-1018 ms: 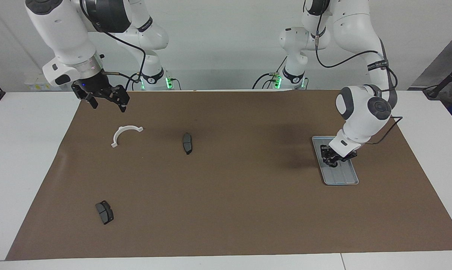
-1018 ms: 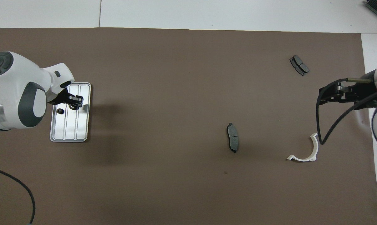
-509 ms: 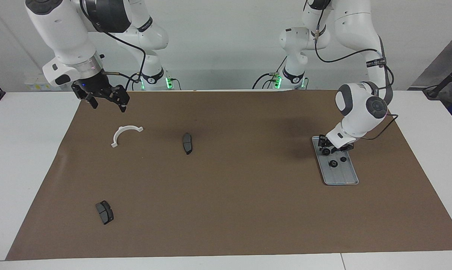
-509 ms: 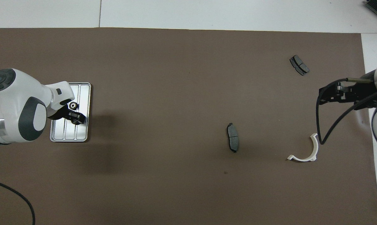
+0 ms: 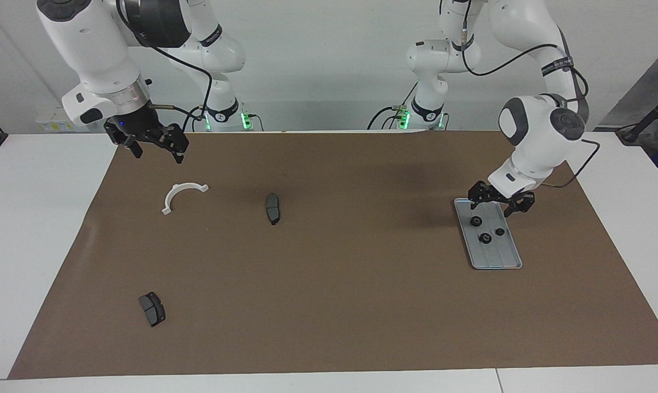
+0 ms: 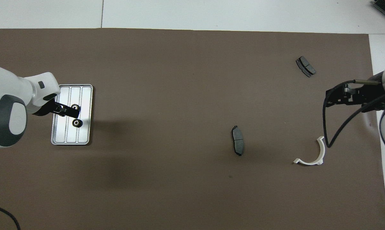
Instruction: Pick bearing gear from pile to tray
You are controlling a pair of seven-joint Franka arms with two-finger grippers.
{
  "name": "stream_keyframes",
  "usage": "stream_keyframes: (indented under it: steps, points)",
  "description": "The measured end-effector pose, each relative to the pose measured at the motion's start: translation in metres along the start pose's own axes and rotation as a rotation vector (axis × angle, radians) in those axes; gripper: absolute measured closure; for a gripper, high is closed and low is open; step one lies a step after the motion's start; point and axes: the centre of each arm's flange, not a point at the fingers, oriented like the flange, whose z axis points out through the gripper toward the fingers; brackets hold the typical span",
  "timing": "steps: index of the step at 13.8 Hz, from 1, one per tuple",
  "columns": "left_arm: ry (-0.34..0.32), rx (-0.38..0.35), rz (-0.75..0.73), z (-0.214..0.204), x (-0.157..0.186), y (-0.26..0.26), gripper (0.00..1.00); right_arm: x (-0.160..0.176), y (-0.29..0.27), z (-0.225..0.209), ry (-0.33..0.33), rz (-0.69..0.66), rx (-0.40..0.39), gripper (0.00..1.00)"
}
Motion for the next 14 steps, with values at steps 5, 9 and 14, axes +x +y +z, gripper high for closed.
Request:
stream_keyframes:
  steps: [5, 9, 14]
  points:
    - [0.029, 0.001, -0.111, -0.103, -0.012, -0.002, 0.0, 0.0, 0.0, 0.0, 0.0, 0.0, 0.0, 0.0]
    - [-0.02, 0.055, -0.091, -0.19, -0.012, 0.002, 0.0, 0.0, 0.0, 0.0, 0.0, 0.0, 0.0, 0.0]
    - [0.001, 0.066, -0.074, -0.199, 0.017, 0.007, 0.0, 0.0, 0.0, 0.0, 0.0, 0.0, 0.0, 0.0]
